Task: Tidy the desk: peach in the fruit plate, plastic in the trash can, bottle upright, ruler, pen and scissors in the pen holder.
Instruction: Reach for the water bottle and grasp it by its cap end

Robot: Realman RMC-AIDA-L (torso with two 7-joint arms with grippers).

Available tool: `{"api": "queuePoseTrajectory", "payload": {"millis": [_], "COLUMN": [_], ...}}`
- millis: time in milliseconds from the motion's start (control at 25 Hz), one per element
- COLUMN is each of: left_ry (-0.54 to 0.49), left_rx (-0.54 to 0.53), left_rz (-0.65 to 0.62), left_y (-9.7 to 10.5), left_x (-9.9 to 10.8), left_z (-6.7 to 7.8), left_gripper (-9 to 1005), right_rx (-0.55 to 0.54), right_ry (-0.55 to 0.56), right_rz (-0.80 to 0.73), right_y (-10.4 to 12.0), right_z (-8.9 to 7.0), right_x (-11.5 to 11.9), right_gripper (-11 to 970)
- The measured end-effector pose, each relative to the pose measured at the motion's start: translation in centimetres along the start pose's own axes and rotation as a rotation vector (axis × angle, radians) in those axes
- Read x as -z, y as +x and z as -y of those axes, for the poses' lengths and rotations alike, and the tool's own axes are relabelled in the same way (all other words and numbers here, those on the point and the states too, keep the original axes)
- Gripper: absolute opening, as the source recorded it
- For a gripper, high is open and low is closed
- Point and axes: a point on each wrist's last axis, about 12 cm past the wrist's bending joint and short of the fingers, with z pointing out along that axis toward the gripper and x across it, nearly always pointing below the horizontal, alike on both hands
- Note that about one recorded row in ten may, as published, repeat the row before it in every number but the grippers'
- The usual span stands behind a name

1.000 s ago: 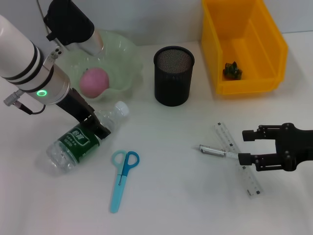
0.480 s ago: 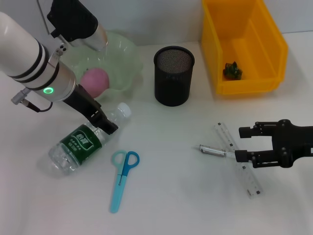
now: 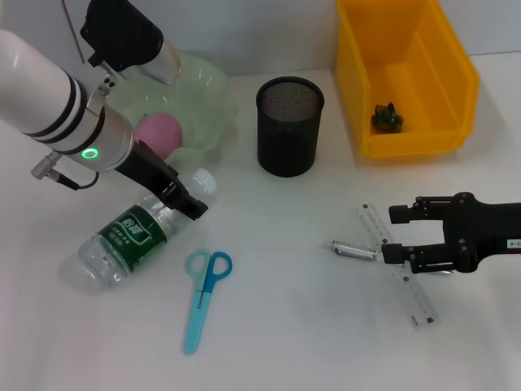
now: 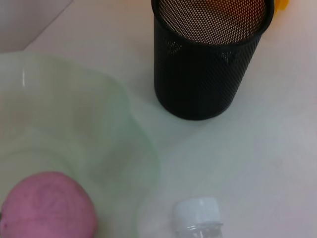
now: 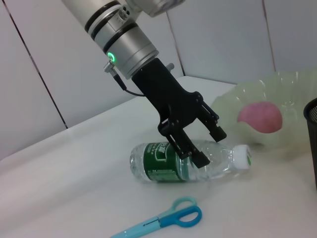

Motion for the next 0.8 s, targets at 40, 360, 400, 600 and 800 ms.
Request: {"api": "queuePoseTrajectory", "payload": {"millis": [40, 360, 400, 600, 800], "left_ry": [0.006, 0.003, 0.003, 0.004, -0.002], "left_rx": [0.005, 0.013, 0.013, 0.012, 0.016], "left_rz": [0.009, 0.029, 0.029, 0.039, 0.058], "left_y": [0.0, 0.2, 0.2, 0.3, 0.2], "left_x": [-0.2, -1.3, -1.3, -1.7, -1.9], "left_z": [0.1, 0.3, 0.3, 0.5, 0.6], "left_gripper": [700, 699, 698, 697, 696], "right_rx": [0.001, -0.001, -0.001, 0.001, 0.003], "right_ry": [-0.001, 0.003, 0.003, -0.002, -0.004], "right_rz": [0.0, 0.002, 0.002, 0.004, 0.006], "right_y": [0.0, 0.0, 0.0, -0.1, -0.3], "right_z": [0.0, 0.0, 0.0, 0.0, 0.0], "right_x": [-0.1, -0.3, -0.3, -0.6, -0.8], "right_gripper": [736, 735, 735, 734, 733]}}
